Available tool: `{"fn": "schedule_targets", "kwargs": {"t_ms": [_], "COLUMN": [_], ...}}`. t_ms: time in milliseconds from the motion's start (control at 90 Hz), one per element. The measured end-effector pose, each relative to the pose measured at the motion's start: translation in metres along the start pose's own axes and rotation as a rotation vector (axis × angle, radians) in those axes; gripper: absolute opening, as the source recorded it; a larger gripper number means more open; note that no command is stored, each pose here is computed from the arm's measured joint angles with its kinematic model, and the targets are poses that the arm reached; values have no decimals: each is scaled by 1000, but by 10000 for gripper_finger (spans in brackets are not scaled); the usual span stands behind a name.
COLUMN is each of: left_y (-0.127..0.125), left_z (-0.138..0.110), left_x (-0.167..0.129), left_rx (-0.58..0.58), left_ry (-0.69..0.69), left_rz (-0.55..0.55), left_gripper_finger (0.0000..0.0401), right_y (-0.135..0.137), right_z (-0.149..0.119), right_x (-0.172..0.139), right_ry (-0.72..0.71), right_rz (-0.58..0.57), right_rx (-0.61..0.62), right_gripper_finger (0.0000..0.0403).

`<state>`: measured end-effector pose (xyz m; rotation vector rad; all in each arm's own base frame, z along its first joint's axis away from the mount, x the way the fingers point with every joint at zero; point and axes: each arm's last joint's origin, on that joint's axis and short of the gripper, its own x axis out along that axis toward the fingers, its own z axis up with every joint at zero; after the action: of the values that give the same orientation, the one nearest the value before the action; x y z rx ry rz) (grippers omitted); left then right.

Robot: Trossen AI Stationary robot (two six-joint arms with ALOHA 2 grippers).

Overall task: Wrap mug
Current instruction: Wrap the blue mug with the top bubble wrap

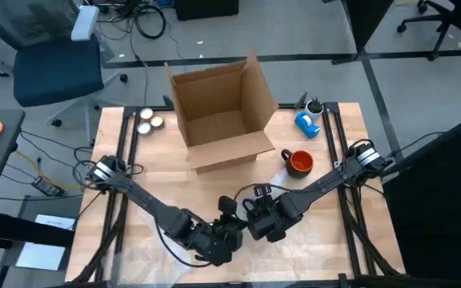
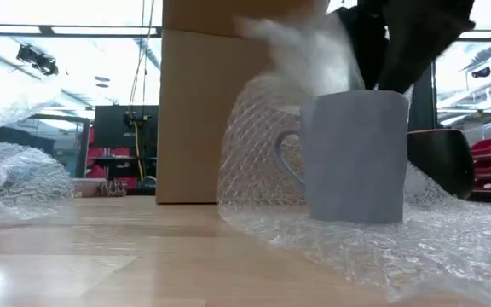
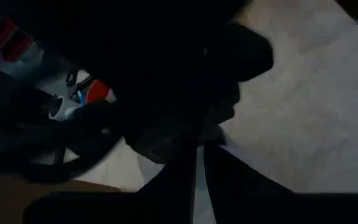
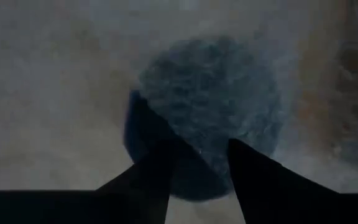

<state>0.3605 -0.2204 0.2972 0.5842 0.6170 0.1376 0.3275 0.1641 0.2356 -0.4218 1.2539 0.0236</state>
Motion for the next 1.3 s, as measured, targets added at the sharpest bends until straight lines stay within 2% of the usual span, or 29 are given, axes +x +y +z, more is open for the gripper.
{"fn": "schedule_targets", "kwargs": {"t_ms": [289,733,1033,1211,1300], "left_y": [1,-2,-3,-1,0], "left_z": [-5,-30,-28,-35,-41], "left_x": [-7,16,38,52,58], "left_rx": [-14,-64,-127,-147,-155], "left_ry": [67,135,1,-33,-25], "left_rz": [69,82,3,-24,-33], "left_gripper_finger": [15,15,15,15,15], "right_y": [-1,-8,-8,-5,-4], "right_z": [-1,-7,3,14,14], "right_x": [-4,-45,-62,-59,-51], "right_ry": [25,140,42,-59,-64], "right_rz": [-4,-113,-132,-109,-106], "right_rx": [-6,2,21,-4,-22], "right_gripper_finger": [125,98,78,75,75]}}
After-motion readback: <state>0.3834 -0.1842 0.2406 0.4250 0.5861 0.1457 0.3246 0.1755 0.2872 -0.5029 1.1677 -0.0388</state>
